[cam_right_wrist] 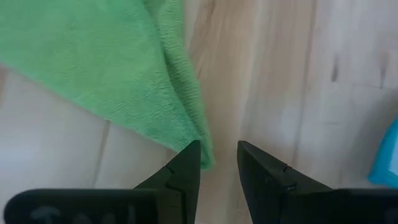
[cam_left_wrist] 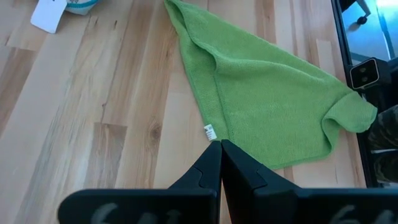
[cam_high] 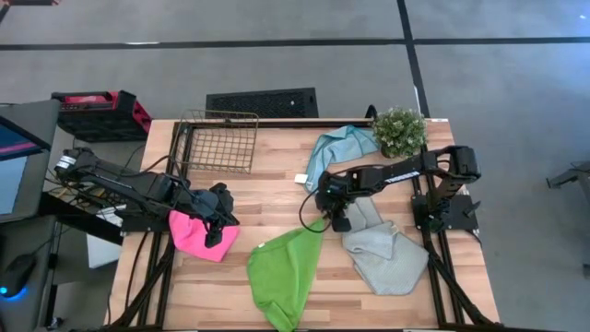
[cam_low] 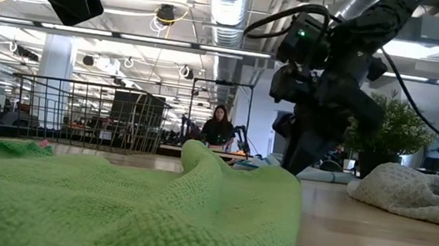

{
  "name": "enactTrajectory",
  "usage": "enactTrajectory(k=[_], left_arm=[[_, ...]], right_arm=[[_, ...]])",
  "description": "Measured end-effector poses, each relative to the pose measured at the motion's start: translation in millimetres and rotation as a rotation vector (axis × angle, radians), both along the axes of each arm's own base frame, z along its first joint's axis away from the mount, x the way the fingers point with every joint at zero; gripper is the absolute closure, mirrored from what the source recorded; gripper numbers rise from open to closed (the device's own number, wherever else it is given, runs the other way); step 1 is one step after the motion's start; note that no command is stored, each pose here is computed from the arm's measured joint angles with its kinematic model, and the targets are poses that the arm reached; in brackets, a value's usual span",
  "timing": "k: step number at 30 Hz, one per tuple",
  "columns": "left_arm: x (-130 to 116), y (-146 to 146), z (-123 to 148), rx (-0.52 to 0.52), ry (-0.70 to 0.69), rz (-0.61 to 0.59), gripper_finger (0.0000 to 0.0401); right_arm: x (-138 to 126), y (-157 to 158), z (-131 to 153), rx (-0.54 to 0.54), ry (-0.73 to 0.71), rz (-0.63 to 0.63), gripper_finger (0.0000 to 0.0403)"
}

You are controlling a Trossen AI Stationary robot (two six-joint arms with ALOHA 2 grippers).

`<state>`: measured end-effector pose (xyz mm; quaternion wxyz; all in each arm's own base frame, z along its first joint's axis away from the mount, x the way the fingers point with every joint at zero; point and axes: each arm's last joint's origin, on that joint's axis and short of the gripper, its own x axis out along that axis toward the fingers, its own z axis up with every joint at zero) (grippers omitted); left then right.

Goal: Fold microfiber towels
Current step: Fold the green microfiber cloth

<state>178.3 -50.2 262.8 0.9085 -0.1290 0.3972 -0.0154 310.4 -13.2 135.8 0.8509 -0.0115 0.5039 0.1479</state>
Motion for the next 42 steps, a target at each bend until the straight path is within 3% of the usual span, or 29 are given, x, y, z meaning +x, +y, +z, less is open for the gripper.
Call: enactTrajectory(k=[5, 11, 23, 27, 32, 38, 42], left_arm=[[0.0, 0.0, 0.0, 0.0, 0.0, 0.0, 0.0401], [0.0, 0.0, 0.0, 0.0, 0.0, 0.0, 0.0401], [0.2, -0.1, 0.3, -0.007, -0.002, 0.007, 0.0401], [0.3, -0.1, 0.3, -0.009, -0.003, 0.008, 0.0401], [0.3, -0.1, 0.3, -0.059, 0.007, 0.061, 0.0401], [0.6, -0.1, 0.6, -0.115, 0.012, 0.12, 0.0401], [2.1, 1.4, 0.2, -0.054, -0.007, 0.143, 0.0401]], right_arm=[[-2.7, 2.3, -1.0, 0.031, 0.027, 0.024, 0.0274], [-3.0, 0.6, -6.8, -0.012, 0.057, 0.005, 0.0274], [0.2, 7.7, -15.7, 0.074, 0.071, 0.053, 0.0277], [-1.5, 7.7, -12.7, 0.07, 0.079, 0.016, 0.0304], [-3.9, 8.3, -10.8, 0.099, 0.11, -0.053, 0.0385], [-7.8, 8.5, 1.2, 0.133, 0.117, -0.133, 0.0395], [-10.2, 8.4, 18.8, 0.131, 0.108, -0.144, 0.0395]])
